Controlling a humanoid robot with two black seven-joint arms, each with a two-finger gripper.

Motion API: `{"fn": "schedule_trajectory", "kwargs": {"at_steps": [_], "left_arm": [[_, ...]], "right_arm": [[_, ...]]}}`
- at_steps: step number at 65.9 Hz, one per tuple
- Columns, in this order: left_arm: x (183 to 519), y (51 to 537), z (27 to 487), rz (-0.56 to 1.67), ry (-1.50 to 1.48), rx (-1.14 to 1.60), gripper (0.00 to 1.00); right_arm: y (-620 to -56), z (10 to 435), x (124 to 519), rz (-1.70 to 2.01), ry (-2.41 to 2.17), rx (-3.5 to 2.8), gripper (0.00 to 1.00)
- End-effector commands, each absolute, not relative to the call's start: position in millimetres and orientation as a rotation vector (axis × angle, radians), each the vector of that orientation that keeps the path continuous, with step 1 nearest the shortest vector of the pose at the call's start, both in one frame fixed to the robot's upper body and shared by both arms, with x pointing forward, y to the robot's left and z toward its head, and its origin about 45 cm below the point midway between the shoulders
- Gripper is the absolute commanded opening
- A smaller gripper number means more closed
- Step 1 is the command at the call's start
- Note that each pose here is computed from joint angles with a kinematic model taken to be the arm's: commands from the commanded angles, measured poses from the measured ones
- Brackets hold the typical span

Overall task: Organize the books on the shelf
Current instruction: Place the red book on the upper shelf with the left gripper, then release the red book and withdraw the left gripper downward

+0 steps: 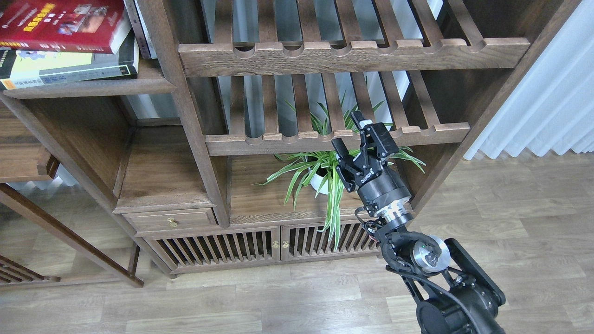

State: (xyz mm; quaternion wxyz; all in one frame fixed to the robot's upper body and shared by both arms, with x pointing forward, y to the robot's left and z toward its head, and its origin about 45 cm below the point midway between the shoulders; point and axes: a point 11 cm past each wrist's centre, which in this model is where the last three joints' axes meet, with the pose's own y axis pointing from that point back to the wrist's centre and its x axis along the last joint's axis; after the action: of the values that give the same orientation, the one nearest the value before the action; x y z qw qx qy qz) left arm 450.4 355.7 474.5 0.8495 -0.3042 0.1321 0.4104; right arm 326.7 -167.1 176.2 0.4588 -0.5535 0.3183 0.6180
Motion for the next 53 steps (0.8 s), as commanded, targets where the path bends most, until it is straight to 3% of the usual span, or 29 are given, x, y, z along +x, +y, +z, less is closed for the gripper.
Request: {"fn": "schedule_trajectory", "kwargs": {"at_steps": [1, 25, 36, 53], "left_arm": [[442.4, 317.7, 475.8, 0.734, 0.307, -0.719, 0.72], [388.6, 303.6, 377.4, 0.711, 0.481, -0.779, 0.72], [388.9, 288.0, 367.1, 0.68, 0.529, -0.835, 0.68], [371.9, 258.1, 298.0, 0.696, 0.708, -0.801, 0.68]], "right_arm": [[-167.9, 174.8, 325.4, 1.522, 0.785, -1.359, 0.88], [-168.3, 175.0, 325.6, 1.52, 0.786, -1.359, 0.88], [-168.4, 172.8, 323.8, 1.525, 0.79, -1.355, 0.88], [-167.0, 173.0, 324.2, 1.524, 0.799, -1.373, 0.88]]}}
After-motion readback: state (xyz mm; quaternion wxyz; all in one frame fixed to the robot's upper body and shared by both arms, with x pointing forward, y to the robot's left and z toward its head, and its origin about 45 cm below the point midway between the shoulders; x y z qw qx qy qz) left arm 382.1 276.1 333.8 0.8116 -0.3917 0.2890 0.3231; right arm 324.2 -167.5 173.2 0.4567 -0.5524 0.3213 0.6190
